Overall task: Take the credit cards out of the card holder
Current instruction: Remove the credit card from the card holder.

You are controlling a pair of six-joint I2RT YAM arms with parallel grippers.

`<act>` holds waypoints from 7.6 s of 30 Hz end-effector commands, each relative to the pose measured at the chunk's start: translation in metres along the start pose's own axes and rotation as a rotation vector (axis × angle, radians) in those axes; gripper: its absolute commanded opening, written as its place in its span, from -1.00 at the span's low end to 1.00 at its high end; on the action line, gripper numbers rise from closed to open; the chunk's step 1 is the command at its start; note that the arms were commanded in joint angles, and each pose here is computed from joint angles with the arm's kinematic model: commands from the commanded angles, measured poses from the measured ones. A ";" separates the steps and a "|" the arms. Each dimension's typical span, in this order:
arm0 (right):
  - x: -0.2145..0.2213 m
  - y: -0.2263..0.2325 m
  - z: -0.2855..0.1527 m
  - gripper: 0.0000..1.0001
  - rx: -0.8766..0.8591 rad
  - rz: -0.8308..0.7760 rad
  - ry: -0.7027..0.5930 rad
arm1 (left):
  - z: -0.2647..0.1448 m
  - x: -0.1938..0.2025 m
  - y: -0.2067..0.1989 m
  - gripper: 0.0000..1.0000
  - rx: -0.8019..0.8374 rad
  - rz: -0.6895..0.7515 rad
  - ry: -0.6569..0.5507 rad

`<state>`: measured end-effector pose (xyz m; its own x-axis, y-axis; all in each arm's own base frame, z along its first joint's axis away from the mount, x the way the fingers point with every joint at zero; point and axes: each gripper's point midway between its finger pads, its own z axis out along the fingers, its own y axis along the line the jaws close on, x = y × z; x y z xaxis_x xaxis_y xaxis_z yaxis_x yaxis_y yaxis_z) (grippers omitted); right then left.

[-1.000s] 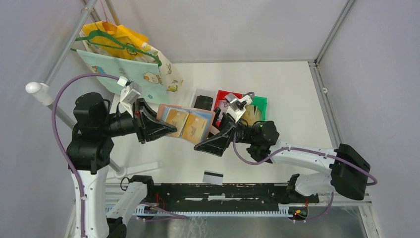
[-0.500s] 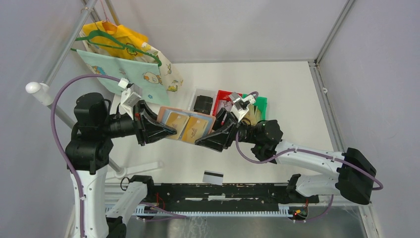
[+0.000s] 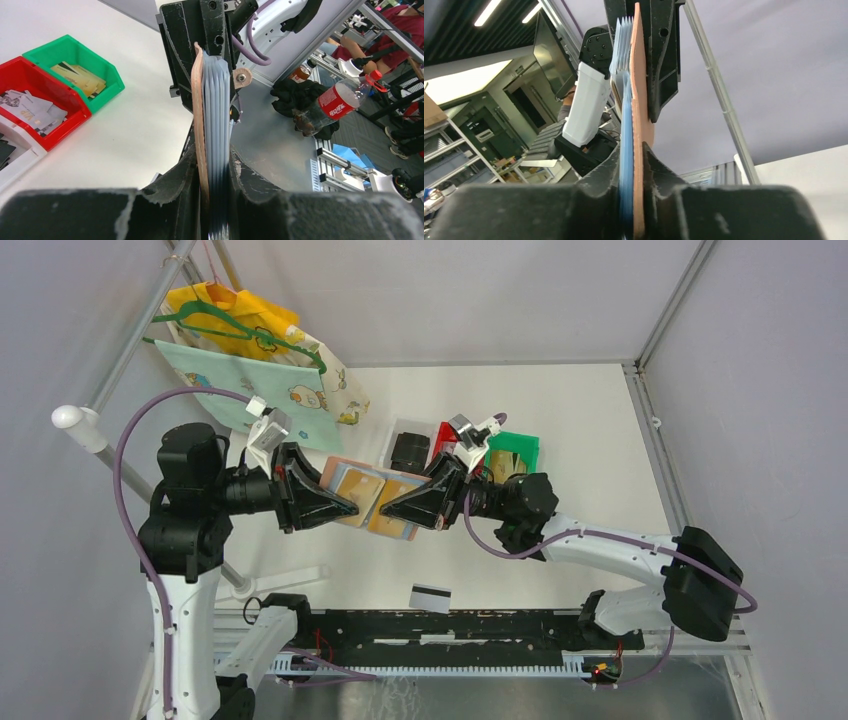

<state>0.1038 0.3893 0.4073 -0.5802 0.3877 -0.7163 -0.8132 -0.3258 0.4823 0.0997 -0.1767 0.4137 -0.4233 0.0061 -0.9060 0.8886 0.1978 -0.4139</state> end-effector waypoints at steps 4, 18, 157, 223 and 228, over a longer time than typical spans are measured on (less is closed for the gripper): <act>-0.018 0.028 0.001 -0.96 -0.098 -0.025 -0.049 | 0.000 -0.003 -0.005 -0.58 0.033 0.009 -0.008; -0.005 0.019 0.001 -1.00 -0.069 -0.044 0.005 | 0.003 0.007 -0.009 0.02 0.189 -0.123 0.027; 0.005 -0.091 0.014 -0.42 0.385 0.059 0.012 | 0.004 0.030 0.051 -0.49 -0.128 -0.118 0.083; -0.019 -0.053 -0.080 -1.00 0.250 0.059 -0.108 | 0.007 0.017 0.027 -0.93 0.023 -0.170 0.065; -0.028 -0.098 -0.150 -1.00 0.550 -0.020 -0.043 | 0.006 0.016 0.028 -0.93 0.011 -0.158 0.063</act>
<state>0.1798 0.3121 0.3404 -0.6030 0.4794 -0.6376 -0.7406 -0.0395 0.6708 0.1256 -0.1759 0.3682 -0.6220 0.0444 -0.7818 0.7692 0.2214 -0.5994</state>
